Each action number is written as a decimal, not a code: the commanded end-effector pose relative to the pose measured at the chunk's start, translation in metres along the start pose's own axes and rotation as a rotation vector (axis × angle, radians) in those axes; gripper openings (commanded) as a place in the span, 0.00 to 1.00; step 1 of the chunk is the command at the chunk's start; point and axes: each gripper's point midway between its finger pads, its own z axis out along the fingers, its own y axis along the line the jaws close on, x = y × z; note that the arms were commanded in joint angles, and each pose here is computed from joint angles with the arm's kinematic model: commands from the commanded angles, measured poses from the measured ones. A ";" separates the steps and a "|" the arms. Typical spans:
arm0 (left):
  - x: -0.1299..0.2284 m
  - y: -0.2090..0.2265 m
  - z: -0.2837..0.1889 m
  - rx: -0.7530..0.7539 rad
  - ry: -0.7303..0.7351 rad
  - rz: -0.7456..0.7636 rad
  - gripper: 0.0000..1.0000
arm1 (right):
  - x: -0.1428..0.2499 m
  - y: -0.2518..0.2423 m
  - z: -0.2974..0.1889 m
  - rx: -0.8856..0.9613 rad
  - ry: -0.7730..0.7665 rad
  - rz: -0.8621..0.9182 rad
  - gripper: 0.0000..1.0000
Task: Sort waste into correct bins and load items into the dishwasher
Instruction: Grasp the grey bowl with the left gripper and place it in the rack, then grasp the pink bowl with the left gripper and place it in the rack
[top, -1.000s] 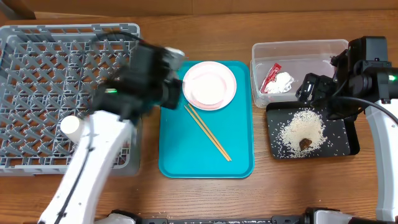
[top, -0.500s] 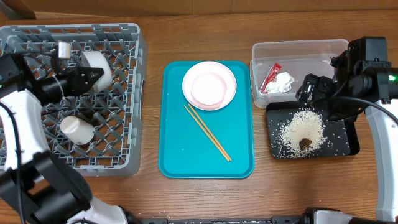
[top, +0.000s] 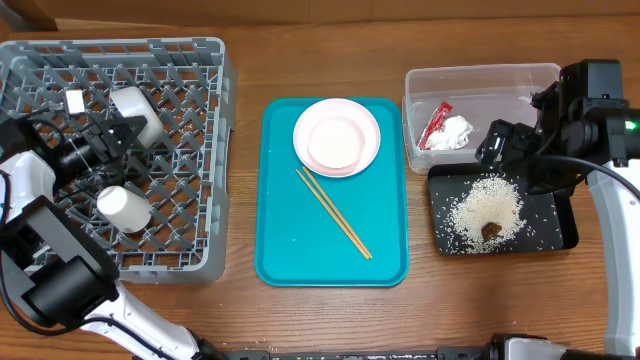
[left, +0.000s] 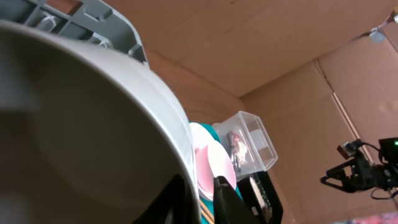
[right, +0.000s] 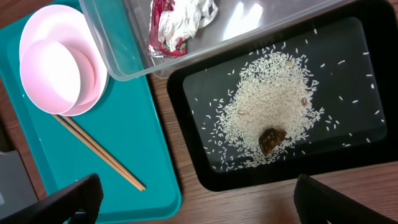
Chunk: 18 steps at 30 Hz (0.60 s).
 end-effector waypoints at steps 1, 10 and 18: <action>-0.004 0.006 -0.013 0.014 -0.039 -0.014 0.21 | -0.001 0.003 -0.002 -0.009 -0.005 -0.007 1.00; 0.000 0.006 -0.071 -0.049 -0.136 -0.221 0.72 | -0.001 0.002 -0.002 -0.008 -0.005 -0.007 1.00; -0.015 -0.064 -0.079 -0.096 -0.137 -0.084 0.76 | 0.000 0.002 -0.002 -0.008 -0.003 -0.007 1.00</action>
